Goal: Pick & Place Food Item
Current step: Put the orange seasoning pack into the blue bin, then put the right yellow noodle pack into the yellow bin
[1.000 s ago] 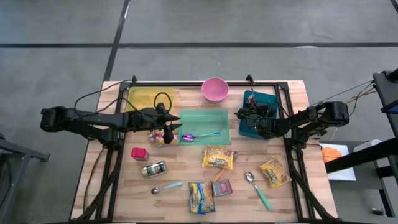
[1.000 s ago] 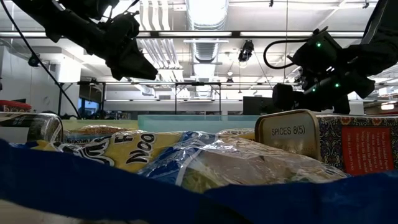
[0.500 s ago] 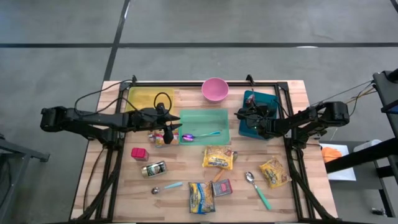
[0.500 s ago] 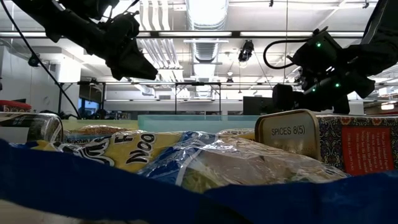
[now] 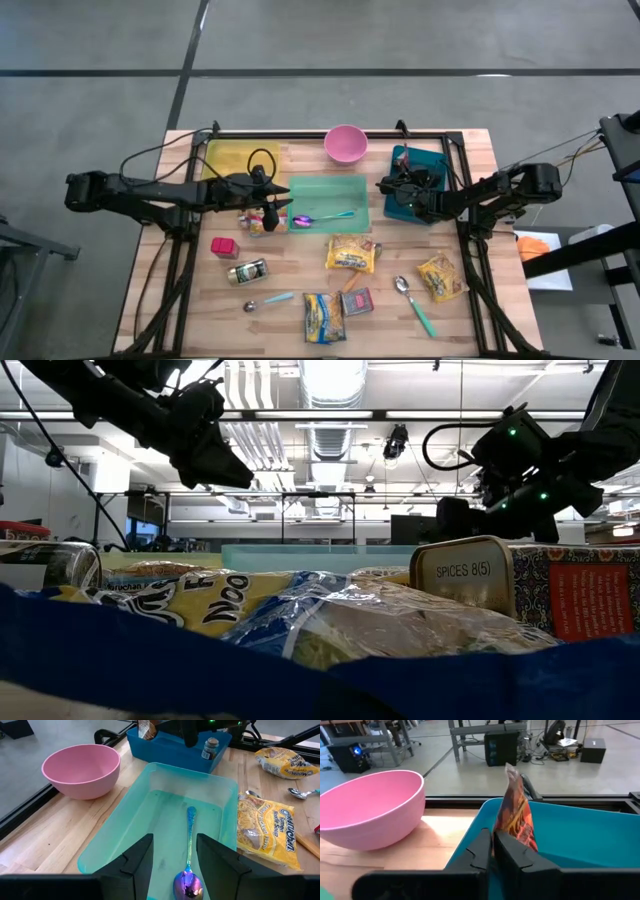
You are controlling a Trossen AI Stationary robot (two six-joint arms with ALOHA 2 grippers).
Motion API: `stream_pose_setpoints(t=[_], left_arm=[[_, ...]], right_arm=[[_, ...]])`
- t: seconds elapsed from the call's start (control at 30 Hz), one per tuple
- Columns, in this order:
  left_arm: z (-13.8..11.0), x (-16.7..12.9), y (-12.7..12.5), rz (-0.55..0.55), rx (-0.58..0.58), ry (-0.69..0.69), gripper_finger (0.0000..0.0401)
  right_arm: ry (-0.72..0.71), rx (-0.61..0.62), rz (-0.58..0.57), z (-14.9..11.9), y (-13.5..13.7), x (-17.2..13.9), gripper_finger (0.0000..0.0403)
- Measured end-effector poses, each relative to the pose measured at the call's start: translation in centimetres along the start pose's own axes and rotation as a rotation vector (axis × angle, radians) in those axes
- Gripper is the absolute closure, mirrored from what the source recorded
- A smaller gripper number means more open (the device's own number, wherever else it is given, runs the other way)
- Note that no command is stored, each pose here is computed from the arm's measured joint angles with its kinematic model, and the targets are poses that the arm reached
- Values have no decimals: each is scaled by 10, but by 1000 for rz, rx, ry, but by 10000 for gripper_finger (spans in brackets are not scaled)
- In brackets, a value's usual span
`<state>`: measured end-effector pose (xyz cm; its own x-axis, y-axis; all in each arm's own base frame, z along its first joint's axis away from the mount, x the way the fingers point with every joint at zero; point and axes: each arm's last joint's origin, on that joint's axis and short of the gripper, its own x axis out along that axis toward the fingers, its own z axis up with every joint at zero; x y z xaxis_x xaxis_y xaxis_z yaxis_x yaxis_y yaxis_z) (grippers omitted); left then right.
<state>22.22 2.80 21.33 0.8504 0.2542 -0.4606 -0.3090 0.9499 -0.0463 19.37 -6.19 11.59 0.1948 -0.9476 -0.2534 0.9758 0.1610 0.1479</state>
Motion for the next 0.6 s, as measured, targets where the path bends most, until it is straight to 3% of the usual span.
stream_pose_setpoints(t=[0.37,0.6], left_arm=[[0,0,0,0,0,1,242],[0,0,0,0,0,1,242]], right_arm=[[-13,3,11,8,10,1,236],[-21,-23,35,17,21,2,189]])
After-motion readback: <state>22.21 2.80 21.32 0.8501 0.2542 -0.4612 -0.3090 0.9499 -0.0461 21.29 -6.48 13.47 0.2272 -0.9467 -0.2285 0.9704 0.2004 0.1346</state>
